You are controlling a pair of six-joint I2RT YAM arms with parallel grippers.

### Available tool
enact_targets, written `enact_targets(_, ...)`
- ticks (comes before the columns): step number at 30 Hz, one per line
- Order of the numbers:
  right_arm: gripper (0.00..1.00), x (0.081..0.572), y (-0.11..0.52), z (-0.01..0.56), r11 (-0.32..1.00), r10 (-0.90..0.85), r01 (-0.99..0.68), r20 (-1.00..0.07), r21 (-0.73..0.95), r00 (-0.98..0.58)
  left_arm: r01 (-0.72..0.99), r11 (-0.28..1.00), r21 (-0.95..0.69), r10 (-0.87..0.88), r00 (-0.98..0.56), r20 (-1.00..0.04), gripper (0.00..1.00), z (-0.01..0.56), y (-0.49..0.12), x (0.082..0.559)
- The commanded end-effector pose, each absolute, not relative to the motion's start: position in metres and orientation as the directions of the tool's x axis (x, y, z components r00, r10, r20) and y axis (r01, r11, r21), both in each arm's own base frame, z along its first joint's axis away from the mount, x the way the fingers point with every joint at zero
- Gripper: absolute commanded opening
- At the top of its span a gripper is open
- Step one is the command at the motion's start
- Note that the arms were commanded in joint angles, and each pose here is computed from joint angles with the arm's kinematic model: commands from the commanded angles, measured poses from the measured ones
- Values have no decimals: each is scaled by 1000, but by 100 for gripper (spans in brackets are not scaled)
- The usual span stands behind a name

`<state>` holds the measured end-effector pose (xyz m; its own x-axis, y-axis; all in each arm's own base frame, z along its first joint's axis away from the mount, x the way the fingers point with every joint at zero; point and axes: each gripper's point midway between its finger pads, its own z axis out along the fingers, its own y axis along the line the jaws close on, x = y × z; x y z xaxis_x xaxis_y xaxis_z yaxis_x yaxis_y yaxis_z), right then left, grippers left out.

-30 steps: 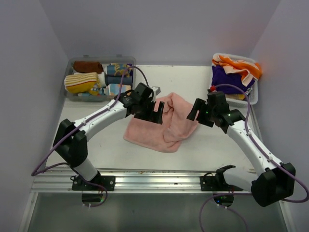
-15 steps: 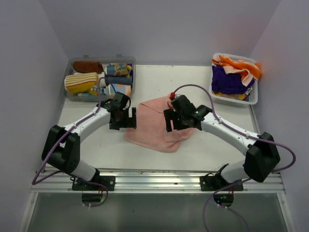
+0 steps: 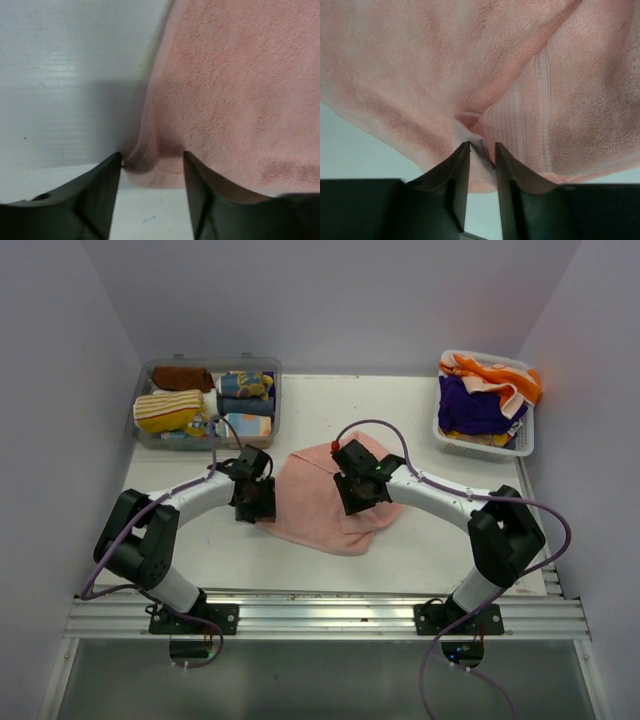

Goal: Roll the towels
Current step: Flatten the towel

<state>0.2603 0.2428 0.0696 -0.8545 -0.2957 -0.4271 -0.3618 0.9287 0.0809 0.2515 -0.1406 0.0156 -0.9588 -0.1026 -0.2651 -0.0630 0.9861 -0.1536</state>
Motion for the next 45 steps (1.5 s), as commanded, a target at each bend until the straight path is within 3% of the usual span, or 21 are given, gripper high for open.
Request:
enact_targets(1,9,269,244,76,935,-275,-346,-470,71,-839,-39,966,-256,-112,-953,-280,52,10,-165,267)
enact_targets(2,4,268,242,78,938,-274,-341,-469,62,-839,-34,964,-264,-111,-952,-284,42,10,-168,270)
enact_targets(3,0,270,240,84,940,-269,-337,-481,59,-835,-31,964,-265,-107,-954,-279,25,9,-169,271)
enact_targets(6,0,277,230,97,950,-261,-312,-516,13,-816,-16,968,-249,-92,-950,-298,0,17,-169,281)
enact_targets(13,0,319,183,178,982,-116,-185,-664,34,-739,-21,968,-250,-134,-887,-442,0,83,-153,325)
enact_targets(19,0,370,133,271,995,31,-58,-793,84,-609,-4,963,-270,-181,-752,-634,0,188,-129,378)
enact_targets(23,0,387,112,370,995,84,-8,-889,98,-449,14,960,-279,-211,-619,-757,0,289,-108,402)
enact_targets(27,0,367,84,449,989,145,38,-948,140,-282,-2,955,-296,-262,-470,-843,0,367,-74,396)
enact_targets(34,0,289,48,526,979,205,36,-977,203,-61,-17,951,-307,-298,-297,-907,0,441,-38,365)
enact_targets(40,0,254,29,497,980,190,80,-975,182,-116,-36,961,-273,-272,-290,-918,0,457,-28,350)
enact_targets(45,0,252,11,385,971,126,235,-920,39,-371,-51,953,-298,-290,-435,-852,0,383,-37,376)
